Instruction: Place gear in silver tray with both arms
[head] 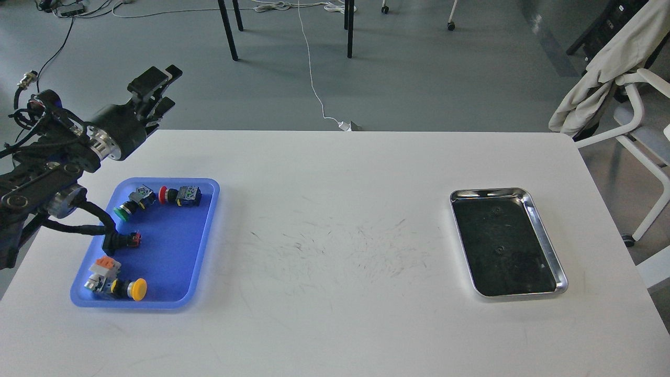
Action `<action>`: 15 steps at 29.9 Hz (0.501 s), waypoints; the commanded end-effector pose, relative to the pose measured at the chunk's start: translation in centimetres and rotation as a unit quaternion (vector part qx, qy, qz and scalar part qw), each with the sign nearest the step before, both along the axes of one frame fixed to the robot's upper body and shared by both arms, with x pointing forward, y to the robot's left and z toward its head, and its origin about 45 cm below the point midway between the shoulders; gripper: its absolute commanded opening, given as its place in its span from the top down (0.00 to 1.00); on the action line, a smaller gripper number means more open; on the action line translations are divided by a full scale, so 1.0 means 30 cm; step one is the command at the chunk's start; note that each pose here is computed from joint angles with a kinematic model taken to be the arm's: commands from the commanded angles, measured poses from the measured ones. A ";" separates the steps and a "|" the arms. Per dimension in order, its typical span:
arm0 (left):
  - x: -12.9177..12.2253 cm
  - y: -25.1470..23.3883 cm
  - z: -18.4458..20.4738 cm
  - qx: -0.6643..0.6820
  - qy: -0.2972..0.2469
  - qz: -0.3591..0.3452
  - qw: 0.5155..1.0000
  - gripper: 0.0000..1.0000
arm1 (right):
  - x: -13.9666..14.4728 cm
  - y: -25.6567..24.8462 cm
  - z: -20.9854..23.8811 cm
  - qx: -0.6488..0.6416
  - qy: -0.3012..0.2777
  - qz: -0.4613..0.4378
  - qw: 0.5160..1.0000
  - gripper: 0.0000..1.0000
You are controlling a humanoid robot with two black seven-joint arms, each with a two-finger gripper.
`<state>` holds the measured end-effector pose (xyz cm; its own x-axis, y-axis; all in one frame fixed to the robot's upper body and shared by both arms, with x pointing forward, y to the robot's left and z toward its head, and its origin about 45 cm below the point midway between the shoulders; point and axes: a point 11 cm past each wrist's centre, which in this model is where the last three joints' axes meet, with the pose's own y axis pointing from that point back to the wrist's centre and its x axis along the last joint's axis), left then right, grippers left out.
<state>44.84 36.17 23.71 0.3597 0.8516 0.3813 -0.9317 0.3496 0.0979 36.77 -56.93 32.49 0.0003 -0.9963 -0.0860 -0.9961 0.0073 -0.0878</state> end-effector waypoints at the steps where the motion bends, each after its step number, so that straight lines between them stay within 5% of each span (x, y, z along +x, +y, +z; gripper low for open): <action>1: 0.001 0.016 0.000 -0.029 0.001 0.021 0.999 0.07 | -0.011 0.009 -0.065 0.009 0.017 0.000 1.000 0.04; 15: 0.032 0.091 0.110 -0.137 -0.034 0.080 0.987 0.02 | 0.016 0.136 -0.244 0.073 0.046 0.021 0.996 0.01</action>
